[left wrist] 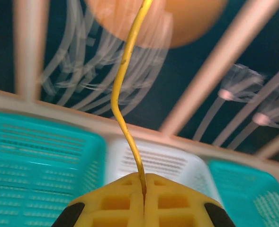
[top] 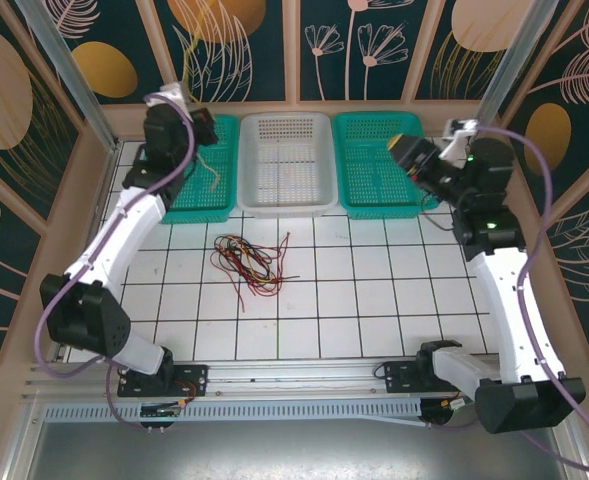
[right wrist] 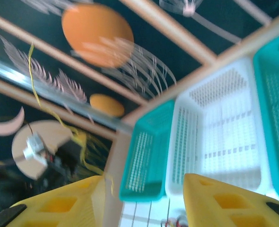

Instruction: Untangle the cables

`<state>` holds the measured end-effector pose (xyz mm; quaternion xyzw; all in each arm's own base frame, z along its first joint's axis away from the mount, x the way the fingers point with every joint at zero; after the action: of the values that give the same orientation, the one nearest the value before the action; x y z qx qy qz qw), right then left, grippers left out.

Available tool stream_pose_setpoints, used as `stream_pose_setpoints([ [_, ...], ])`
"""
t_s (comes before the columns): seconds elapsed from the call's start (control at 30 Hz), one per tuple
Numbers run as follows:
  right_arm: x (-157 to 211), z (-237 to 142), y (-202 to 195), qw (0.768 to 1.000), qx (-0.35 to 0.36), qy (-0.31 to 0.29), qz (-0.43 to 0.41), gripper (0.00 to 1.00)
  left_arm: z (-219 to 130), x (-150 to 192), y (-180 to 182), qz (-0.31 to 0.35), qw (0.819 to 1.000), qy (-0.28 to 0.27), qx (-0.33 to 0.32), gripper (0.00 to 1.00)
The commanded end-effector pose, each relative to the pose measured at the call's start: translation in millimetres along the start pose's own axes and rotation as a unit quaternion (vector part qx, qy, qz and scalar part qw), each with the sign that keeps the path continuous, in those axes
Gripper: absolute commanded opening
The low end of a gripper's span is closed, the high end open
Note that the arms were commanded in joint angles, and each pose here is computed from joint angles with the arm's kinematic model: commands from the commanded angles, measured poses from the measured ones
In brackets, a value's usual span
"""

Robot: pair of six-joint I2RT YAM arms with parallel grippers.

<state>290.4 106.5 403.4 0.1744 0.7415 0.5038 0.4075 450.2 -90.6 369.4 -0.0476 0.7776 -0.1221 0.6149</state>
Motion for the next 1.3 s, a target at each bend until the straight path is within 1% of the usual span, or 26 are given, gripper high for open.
stream_pose_setpoints([
  [0.0, 21.7, 2.8, 0.0, 1.000, 0.007, -0.001, -0.024, 0.46, 29.9, 26.1, 36.3, -0.012, 0.996, 0.059, -0.064, 0.00],
  [0.07, 36.3, 8.9, -3.7, 1.000, 0.012, 0.011, -0.025, 0.46, 40.4, 27.1, 45.5, -0.006, 0.996, 0.056, -0.075, 0.00],
  [0.1, 42.6, 11.6, -5.1, 0.999, 0.013, 0.016, -0.026, 0.46, 52.6, 38.4, 52.3, 0.002, 0.994, 0.068, -0.089, 0.00],
  [0.27, 65.8, 23.4, -14.3, 0.998, 0.026, 0.043, -0.023, 0.45, 78.8, 66.3, 77.6, 0.015, 0.985, 0.101, -0.142, 0.00],
  [0.47, 76.7, 30.0, -21.4, 0.998, 0.037, 0.054, -0.022, 0.45, 99.5, 97.2, 95.1, 0.023, 0.976, 0.128, -0.175, 0.00],
  [0.5, 77.9, 30.9, -23.2, 0.997, 0.038, 0.056, -0.021, 0.45, 102.6, 102.1, 96.6, 0.027, 0.975, 0.134, -0.177, 0.04],
  [0.53, 78.8, 31.6, -25.0, 0.997, 0.041, 0.057, -0.020, 0.45, 104.4, 106.1, 98.5, 0.029, 0.973, 0.139, -0.180, 0.16],
  [0.57, 79.7, 32.0, -27.5, 0.997, 0.045, 0.058, -0.019, 0.45, 105.8, 111.1, 99.8, 0.030, 0.972, 0.144, -0.182, 0.30],
  [0.6, 80.2, 32.4, -28.3, 0.997, 0.046, 0.059, -0.020, 0.45, 105.8, 114.4, 100.8, 0.029, 0.972, 0.146, -0.184, 0.41],
  [0.67, 80.5, 32.7, -30.1, 0.997, 0.050, 0.059, -0.021, 0.45, 105.0, 120.3, 102.2, 0.029, 0.971, 0.148, -0.184, 0.51],
  [0.77, 81.0, 34.1, -33.1, 0.997, 0.055, 0.058, -0.021, 0.44, 102.7, 123.1, 103.1, 0.028, 0.971, 0.148, -0.184, 0.62],
  [0.87, 84.9, 38.6, -36.0, 0.996, 0.063, 0.065, -0.025, 0.45, 97.6, 115.6, 101.0, 0.028, 0.973, 0.140, -0.182, 0.65],
  [1.0, 98.8, 49.6, -43.4, 0.991, 0.095, 0.080, -0.048, 0.44, 80.4, 95.9, 97.0, 0.022, 0.976, 0.118, -0.183, 0.66],
  [1.07, 111.7, 57.8, -48.9, 0.988, 0.110, 0.095, -0.060, 0.43, 67.1, 86.5, 94.4, 0.013, 0.977, 0.111, -0.183, 0.67],
  [1.27, 145.3, 79.4, -59.1, 0.980, 0.129, 0.130, -0.080, 0.42, 20.1, 80.6, 84.1, -0.011, 0.983, 0.106, -0.150, 0.67],
])
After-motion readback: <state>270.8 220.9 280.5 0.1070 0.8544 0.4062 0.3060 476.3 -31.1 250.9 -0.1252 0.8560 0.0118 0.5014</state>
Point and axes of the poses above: each hand's point on the last joint's axis, 136 mm out from that joint toward the fingers, its own z axis out along the fingers, its own y axis along the line the jaws close on, x = y × z, the point moved 5 cm from there along -z, back along the fingers, and after that the axes turned 11 degrees about z, right-handed, at the moved point
